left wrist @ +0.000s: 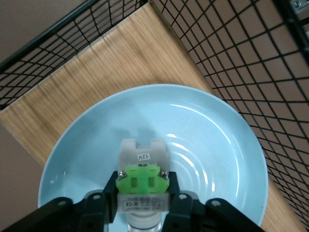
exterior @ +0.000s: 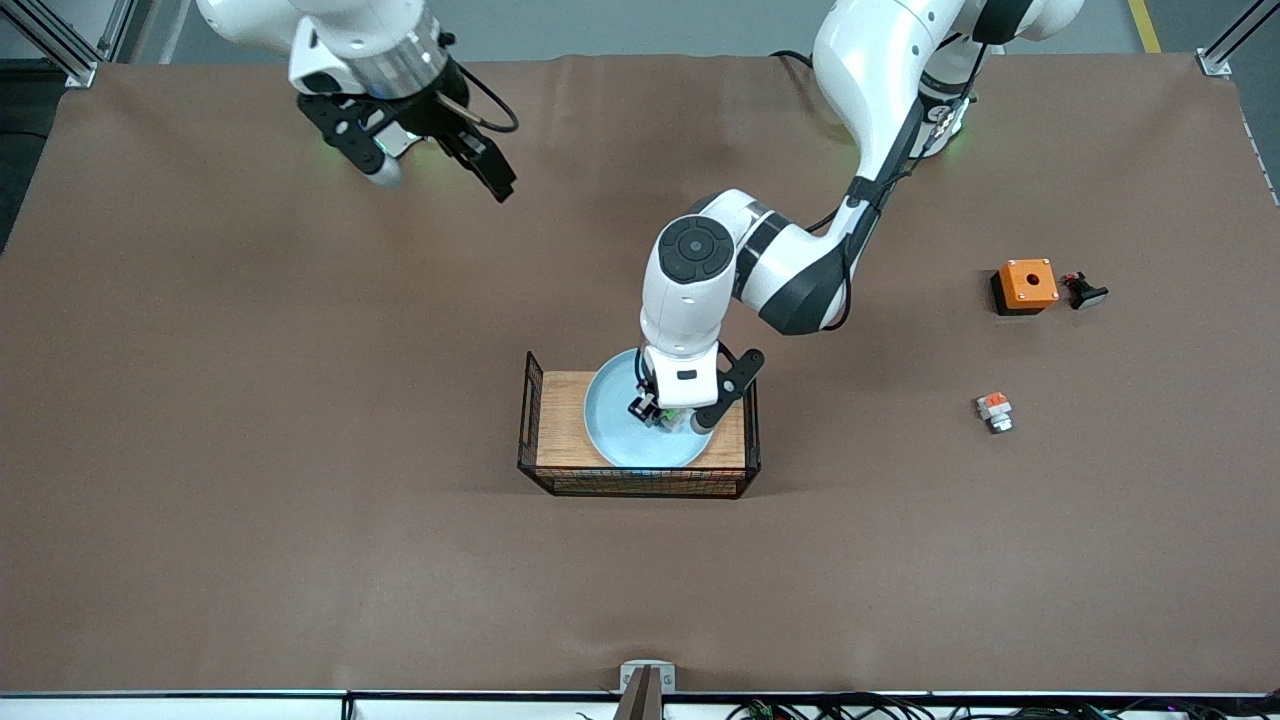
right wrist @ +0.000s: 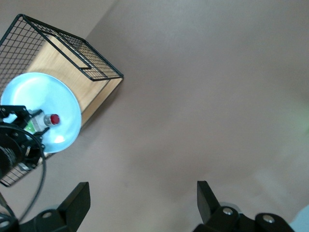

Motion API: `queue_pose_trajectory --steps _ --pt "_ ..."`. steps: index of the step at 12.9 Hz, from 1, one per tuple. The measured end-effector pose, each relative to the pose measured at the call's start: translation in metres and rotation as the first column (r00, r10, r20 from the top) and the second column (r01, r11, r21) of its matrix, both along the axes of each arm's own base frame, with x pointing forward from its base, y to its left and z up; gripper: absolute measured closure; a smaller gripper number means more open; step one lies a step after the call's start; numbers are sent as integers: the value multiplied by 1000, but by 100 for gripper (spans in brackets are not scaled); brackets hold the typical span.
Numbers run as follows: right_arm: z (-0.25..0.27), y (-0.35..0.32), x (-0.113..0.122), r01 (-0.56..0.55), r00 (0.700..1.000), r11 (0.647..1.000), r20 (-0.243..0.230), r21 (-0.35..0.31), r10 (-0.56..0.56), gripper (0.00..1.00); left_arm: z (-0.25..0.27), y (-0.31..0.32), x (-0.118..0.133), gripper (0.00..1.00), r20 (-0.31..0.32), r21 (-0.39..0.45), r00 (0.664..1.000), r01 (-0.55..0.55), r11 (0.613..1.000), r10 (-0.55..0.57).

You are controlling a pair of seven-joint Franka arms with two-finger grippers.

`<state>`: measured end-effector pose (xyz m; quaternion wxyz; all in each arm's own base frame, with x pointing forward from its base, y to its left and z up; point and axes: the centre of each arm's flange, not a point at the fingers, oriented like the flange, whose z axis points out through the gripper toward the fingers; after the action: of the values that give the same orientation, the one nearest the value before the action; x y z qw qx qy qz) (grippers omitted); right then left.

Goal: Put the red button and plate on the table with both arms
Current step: 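Lift the button with the left gripper while the right gripper lowers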

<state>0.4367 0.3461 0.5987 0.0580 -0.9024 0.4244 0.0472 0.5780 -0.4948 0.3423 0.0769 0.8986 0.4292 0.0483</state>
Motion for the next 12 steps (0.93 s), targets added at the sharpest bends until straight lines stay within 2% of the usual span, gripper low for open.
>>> queue_pose_trajectory --steps 1,3,6,9,12 --pt "-11 10 3 32 999 999 -5 -2 -32 1 3 -1 0 59 1 -1 1000 1 1000 -1" --pt "-39 40 -1 17 1000 999 -5 -37 -17 2 18 0 -1 59 -9 7 1000 0 1000 0" --pt "-92 104 -21 59 998 993 43 -104 -55 3 96 15 -9 59 -14 15 1000 22 1000 -22" --pt "-138 142 -25 138 989 986 59 -96 -133 4 199 72 -14 59 3 32 995 104 994 -104" --pt "-151 150 -14 231 971 972 78 -48 -226 5 235 167 7 59 -56 87 979 198 976 -194"
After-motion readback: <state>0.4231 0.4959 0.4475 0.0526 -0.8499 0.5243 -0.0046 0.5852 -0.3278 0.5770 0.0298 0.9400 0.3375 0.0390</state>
